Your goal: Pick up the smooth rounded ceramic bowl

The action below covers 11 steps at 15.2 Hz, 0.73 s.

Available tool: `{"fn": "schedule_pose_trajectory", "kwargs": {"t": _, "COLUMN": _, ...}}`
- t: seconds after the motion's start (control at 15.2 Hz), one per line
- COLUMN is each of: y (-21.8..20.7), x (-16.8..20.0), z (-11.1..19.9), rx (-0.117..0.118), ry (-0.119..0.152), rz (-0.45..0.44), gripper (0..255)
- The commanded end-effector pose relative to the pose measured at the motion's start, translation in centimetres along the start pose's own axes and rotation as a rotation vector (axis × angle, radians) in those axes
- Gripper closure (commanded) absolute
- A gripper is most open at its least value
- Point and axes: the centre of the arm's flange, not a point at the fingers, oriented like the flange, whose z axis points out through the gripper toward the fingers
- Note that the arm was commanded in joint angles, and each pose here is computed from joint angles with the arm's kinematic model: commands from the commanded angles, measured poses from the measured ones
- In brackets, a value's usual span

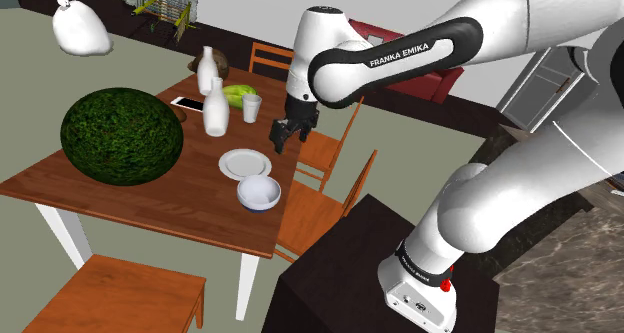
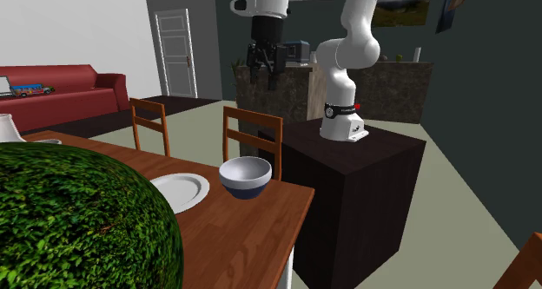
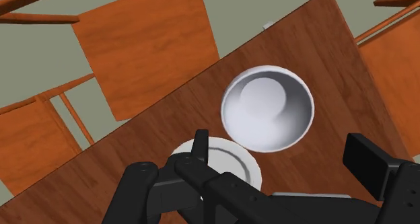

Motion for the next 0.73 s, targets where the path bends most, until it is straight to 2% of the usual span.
{"fn": "schedule_pose_trajectory", "kwargs": {"t": 0.0, "y": -1.1, "x": 0.7, "z": 2.4, "rx": 0.004, "ry": -0.005, "rz": -0.002, "gripper": 0}}
{"fn": "schedule_pose_trajectory", "kwargs": {"t": 0.66, "y": -7.5, "x": 4.7, "z": 13.2, "rx": 0.017, "ry": -0.032, "rz": -0.013, "gripper": 0}}
